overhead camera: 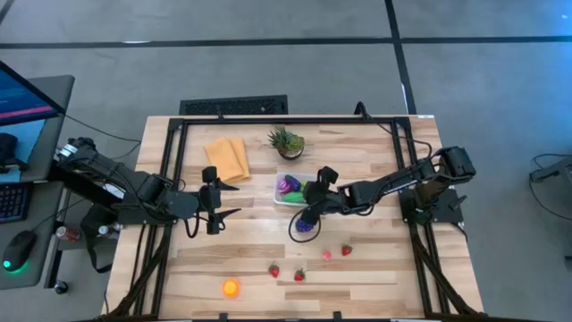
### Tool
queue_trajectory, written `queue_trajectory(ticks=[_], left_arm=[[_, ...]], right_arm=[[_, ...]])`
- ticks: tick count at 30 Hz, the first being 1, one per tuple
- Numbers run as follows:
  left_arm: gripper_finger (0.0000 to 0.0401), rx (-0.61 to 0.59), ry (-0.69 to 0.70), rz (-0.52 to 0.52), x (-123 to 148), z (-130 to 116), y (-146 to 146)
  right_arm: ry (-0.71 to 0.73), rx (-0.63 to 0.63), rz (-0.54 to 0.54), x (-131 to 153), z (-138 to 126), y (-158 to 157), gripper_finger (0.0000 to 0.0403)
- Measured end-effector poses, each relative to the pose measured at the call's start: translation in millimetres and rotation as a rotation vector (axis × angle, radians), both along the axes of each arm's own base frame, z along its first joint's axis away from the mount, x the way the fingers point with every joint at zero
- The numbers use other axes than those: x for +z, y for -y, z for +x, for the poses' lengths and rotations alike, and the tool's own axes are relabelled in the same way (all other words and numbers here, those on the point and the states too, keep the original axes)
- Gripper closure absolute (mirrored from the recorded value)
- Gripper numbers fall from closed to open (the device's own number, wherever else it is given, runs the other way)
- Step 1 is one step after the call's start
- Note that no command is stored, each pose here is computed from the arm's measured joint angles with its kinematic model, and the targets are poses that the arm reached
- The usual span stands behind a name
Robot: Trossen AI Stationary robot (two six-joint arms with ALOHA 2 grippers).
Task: Pick and placing Produce into tupperware
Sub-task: Put the brown kiwi into the transparent container, then put the bottom left red strawberry into the transparent container
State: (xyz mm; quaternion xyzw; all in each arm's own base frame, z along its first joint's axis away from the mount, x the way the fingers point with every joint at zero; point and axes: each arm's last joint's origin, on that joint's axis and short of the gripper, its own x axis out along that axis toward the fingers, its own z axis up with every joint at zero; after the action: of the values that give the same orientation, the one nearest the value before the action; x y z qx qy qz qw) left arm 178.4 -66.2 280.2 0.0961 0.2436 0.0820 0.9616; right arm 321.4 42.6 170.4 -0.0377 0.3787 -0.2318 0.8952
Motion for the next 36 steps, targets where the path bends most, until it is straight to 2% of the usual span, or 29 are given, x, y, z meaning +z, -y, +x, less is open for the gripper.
queue_trajectory(ticks=[7,36], left_arm=[[0.0136,0.001,0.0,-0.001,0.0,0.0,0.0],[0.0136,-0.006,-0.001,-0.021,-0.1,0.1,0.4]], right_arm=[[-0.009,-0.006,0.007,-0.8,-1.0,0.1,0.04],[-0.037,0.001,0.098,-4.1,-3.8,-1.8,0.0403]])
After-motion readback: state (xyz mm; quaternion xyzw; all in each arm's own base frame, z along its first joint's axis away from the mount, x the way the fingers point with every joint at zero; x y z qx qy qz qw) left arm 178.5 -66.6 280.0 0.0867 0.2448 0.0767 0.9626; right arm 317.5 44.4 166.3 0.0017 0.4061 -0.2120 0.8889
